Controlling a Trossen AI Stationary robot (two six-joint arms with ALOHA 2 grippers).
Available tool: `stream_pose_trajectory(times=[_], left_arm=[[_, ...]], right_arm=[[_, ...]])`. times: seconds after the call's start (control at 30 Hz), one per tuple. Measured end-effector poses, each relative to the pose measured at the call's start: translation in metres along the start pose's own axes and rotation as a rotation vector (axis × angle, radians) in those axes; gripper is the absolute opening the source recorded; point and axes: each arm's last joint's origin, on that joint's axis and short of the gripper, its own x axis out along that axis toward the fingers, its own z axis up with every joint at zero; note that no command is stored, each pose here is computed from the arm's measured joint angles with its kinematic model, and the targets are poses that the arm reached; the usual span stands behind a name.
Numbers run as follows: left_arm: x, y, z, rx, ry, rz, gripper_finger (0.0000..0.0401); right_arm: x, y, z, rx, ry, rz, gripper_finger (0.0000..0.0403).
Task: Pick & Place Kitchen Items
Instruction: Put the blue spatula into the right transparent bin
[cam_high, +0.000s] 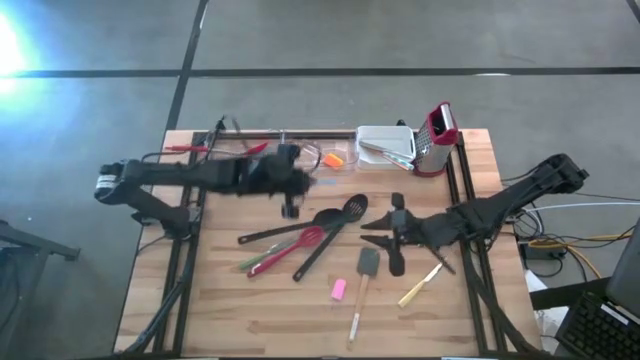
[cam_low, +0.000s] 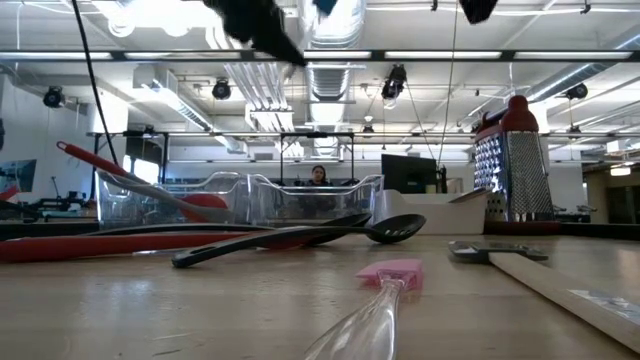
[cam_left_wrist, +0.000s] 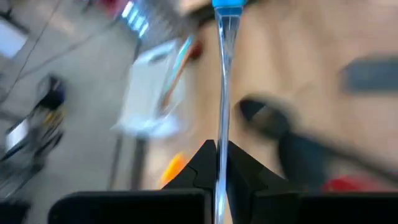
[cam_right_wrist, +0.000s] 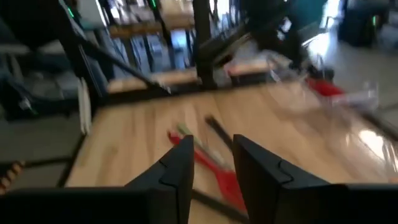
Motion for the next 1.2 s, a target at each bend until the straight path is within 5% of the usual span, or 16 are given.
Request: stream_pose_trajectory(times=[0.37,0.57,0.77,1.2], left_arm=[[0.065,0.087,-0.059,0.208,0.336,0.119,0.0016],[0.106,0.091,-0.093,0.353,0.487,0.038,0.0016],[0.14,0.095,-0.117,0.357,0.569,-0.015,0.0016],[0.187,0.111,-0.114,0.312,0.663,-0.094,0.0016]], right_arm=[[0.031,0.005,-0.029,-0.084,0.078,-0.142,0.0067],[0.037,0.005,-0.036,-0.125,0.099,-0.2,0.0056],[0.032,0.004,-0.031,-0.106,0.078,-0.199,0.0048],[0.033,0.004,-0.031,-0.112,0.081,-0.2,0.0048]])
